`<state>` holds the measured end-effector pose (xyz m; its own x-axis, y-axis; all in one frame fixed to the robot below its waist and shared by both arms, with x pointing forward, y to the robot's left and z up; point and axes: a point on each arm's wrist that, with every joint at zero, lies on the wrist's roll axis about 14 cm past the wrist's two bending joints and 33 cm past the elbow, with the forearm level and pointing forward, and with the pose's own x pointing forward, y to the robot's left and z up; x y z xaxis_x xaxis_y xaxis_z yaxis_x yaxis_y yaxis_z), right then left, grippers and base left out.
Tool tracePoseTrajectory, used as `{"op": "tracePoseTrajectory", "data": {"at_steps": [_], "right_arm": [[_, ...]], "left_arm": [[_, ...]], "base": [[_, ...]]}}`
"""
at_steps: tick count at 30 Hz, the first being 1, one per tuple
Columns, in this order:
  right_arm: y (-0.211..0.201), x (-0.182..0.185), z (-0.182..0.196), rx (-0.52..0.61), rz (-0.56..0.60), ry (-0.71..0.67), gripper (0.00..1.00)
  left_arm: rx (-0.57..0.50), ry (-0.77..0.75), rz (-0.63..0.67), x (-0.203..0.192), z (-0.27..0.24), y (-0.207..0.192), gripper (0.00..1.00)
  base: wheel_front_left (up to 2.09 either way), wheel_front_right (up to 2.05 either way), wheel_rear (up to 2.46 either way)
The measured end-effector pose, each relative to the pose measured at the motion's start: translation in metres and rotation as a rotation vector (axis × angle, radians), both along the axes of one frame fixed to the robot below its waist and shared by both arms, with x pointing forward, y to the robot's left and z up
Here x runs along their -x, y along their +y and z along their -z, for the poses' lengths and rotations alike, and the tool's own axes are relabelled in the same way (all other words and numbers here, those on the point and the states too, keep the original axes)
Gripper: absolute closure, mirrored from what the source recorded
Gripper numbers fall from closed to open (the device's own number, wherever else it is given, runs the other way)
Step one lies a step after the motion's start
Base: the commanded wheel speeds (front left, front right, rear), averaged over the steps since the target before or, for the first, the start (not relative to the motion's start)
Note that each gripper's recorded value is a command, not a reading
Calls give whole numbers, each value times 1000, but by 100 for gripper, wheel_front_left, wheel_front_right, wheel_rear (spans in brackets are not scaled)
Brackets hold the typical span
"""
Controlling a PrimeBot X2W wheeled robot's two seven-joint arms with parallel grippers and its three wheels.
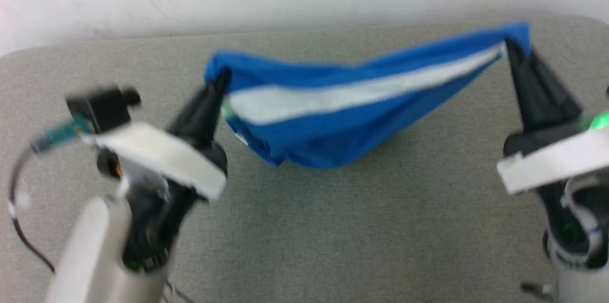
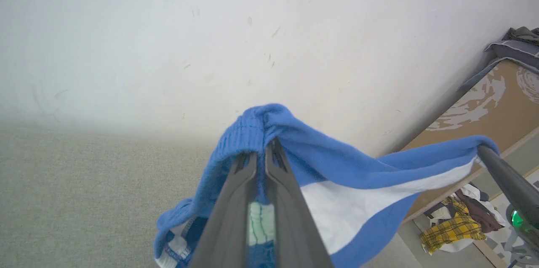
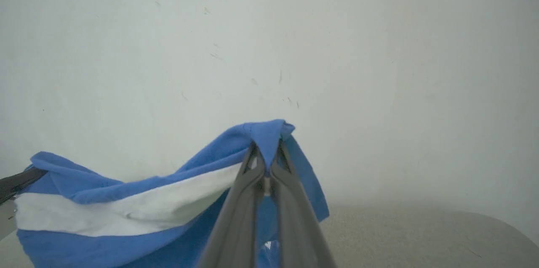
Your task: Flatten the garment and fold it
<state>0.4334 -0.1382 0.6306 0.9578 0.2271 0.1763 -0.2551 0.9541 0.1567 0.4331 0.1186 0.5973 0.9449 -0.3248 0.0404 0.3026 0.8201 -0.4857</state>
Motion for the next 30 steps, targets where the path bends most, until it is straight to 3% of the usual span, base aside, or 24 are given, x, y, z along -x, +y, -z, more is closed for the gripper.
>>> {"op": "tracePoseTrajectory", "data": {"at_steps": [8,18,25,30], "right_arm": [[10,-30,-62,49,-37,-122,100],[24,-92,-65,129,-77,-70,100],[21,-162,-86,233,-12,-139,100],[23,-210,-76,281,18,-147,100]], "left_arm": [[-140,-67,-6,-48,-55,14,100],[-223,-8,16,-108,-55,10,100],[-295,-147,-71,-175,-89,17,100],[-329,-220,-123,-218,-87,24,100]], "base": [[0,0,0],[0,0,0],[0,0,0],[0,0,0]]}}
